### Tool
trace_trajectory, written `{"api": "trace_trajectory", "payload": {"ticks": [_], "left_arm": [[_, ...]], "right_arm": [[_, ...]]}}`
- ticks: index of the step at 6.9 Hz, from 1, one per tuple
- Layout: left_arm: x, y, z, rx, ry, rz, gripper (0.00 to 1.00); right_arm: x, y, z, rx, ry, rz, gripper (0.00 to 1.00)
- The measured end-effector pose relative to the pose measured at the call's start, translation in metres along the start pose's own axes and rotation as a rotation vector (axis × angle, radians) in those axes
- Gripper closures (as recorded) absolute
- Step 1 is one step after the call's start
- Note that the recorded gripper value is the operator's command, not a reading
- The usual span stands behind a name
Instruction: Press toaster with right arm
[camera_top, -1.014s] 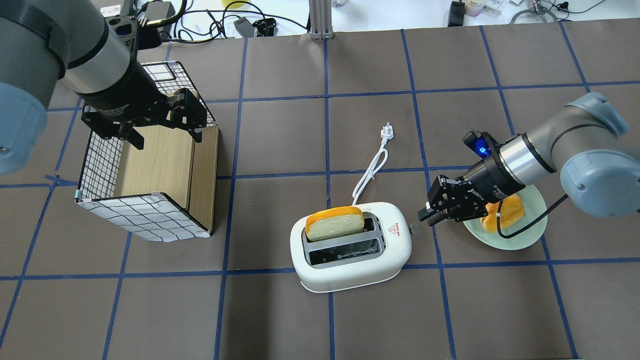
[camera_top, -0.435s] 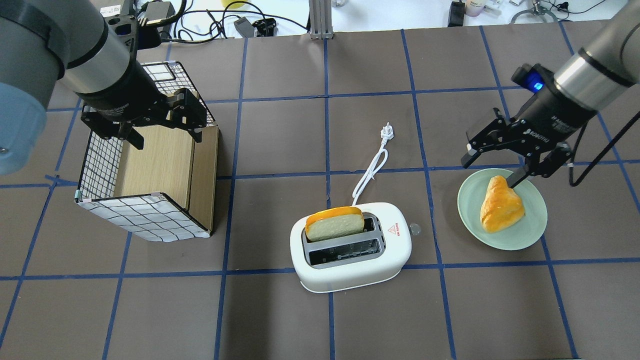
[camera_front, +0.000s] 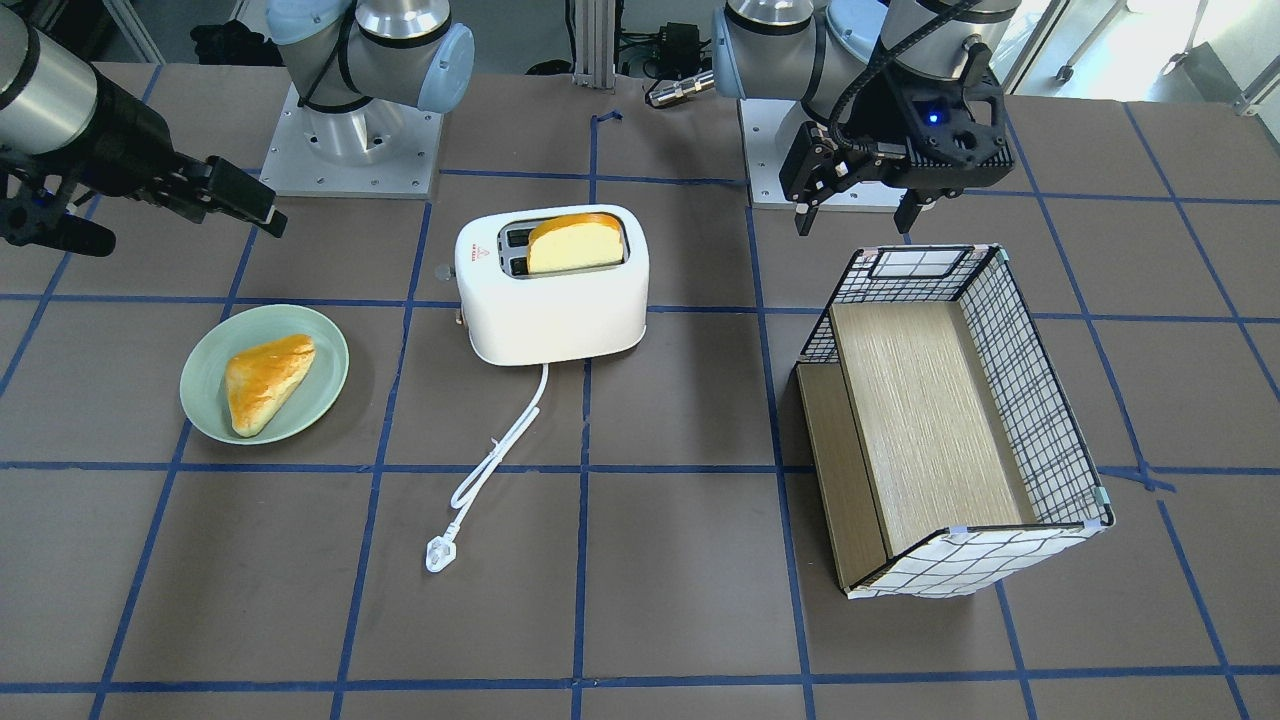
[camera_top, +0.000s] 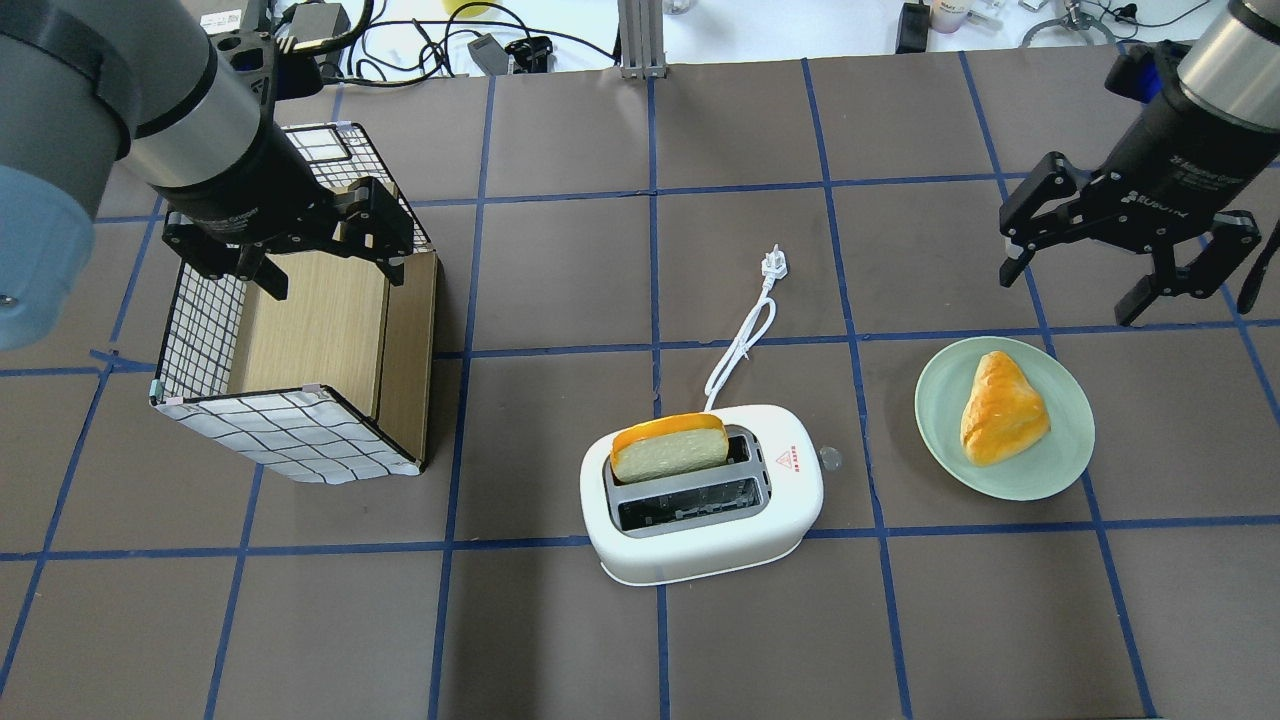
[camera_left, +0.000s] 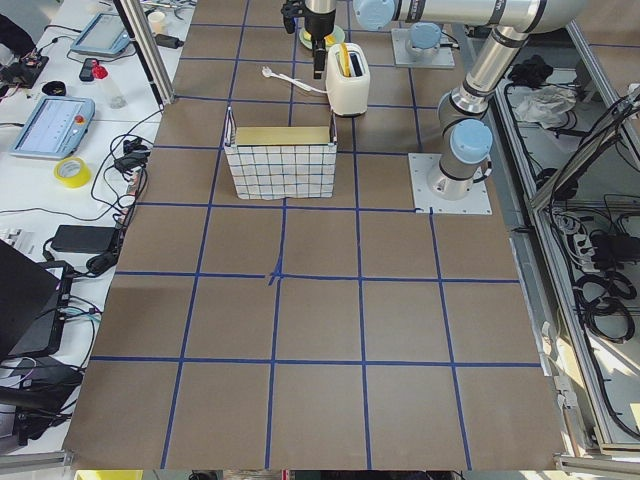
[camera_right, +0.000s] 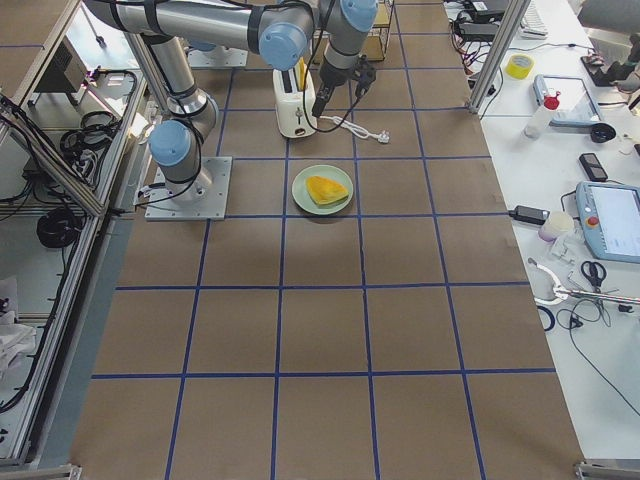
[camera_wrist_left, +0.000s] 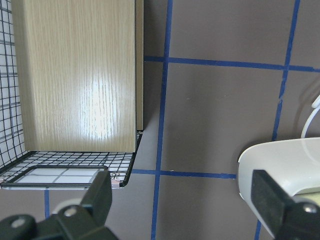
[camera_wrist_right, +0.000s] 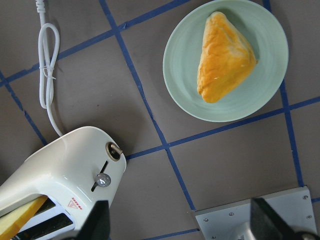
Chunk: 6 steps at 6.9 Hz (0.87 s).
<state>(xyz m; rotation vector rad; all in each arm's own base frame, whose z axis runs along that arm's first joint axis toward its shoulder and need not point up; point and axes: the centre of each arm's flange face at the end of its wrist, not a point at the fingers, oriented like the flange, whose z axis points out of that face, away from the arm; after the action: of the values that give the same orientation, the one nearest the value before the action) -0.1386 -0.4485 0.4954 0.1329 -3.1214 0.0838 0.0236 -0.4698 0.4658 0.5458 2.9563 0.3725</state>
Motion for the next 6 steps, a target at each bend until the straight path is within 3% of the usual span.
{"api": "trace_trajectory", "payload": {"ticks": [3,6], "left_arm": [[0.000,0.000,0.000,0.000,0.001,0.000,0.00],[0.000,0.000,0.000,0.000,0.000,0.000,0.00]], "right_arm": [[-0.056,0.023,-0.004,0.108,0.098,-0.030,0.00],[-0.104,0.047,0.008,0.167,0.124,-0.046,0.00]]}}
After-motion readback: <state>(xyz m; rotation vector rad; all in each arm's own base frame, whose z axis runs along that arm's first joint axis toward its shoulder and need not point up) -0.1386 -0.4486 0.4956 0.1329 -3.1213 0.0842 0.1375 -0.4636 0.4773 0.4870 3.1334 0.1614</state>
